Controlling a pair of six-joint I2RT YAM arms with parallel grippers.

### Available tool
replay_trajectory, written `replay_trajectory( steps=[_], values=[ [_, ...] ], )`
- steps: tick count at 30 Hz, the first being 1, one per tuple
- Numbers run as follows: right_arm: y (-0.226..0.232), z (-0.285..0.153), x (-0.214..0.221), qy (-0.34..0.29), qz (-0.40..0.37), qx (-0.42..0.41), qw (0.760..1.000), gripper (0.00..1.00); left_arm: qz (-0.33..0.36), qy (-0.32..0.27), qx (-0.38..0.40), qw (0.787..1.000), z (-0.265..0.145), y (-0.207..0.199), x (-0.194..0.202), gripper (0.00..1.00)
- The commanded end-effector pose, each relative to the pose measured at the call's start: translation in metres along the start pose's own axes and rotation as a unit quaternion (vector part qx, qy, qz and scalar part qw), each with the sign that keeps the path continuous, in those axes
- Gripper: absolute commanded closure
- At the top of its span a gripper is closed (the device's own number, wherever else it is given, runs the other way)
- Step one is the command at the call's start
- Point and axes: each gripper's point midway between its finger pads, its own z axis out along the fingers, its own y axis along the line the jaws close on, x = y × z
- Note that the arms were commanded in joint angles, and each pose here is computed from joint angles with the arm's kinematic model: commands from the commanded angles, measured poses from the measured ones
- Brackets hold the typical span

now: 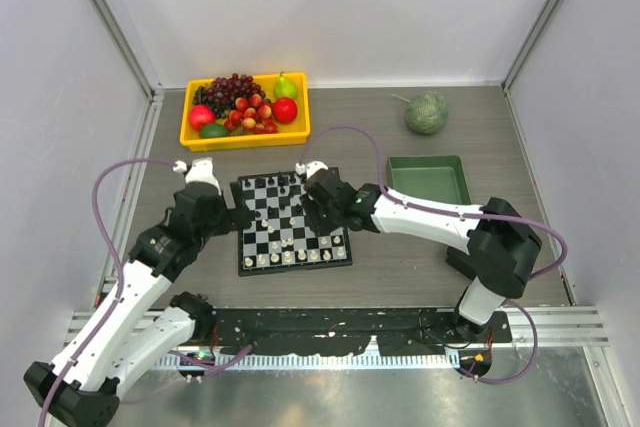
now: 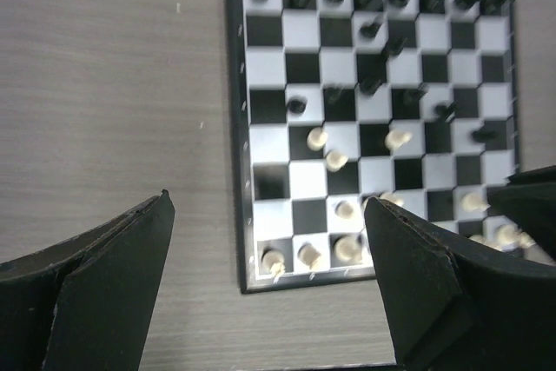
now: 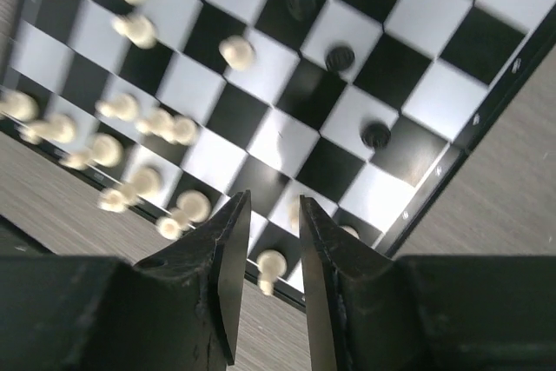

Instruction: Set up the chess pieces on the board

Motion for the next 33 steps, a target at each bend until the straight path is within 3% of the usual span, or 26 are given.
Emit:
replay_trajectory(
  steps=[1,4,6,13,17,33],
  values=[
    [0.026,-0.035,-0.077,-0.100,0.000,-0.030,0.994,0.64,-0.029,-0.101,0.034,0.994,-0.019,-0.027,-0.093,0.00],
    [0.038,-0.034,-0.096,-0.113,0.007,-0.045,0.993,0.64,-0.056,-0.133,0.026,0.989,-0.030,-0.030,-0.139,0.00],
    [0.041,-0.021,-0.096,-0.102,0.010,-0.045,0.994,0.63,-0.081,-0.136,0.005,0.987,-0.032,-0.022,-0.147,0.00],
    [0.042,0.006,-0.091,-0.074,0.003,-0.034,0.997,0.63,-0.118,-0.194,0.022,0.974,-0.028,-0.003,-0.113,0.01],
    [0.045,0.020,-0.089,-0.065,0.005,-0.038,0.997,0.63,-0.107,-0.215,-0.030,0.970,-0.045,0.027,-0.110,0.00],
    [0.040,0.053,-0.081,-0.031,-0.011,0.000,0.999,0.63,-0.076,-0.179,-0.026,0.981,-0.026,0.028,-0.099,0.01]
  ],
)
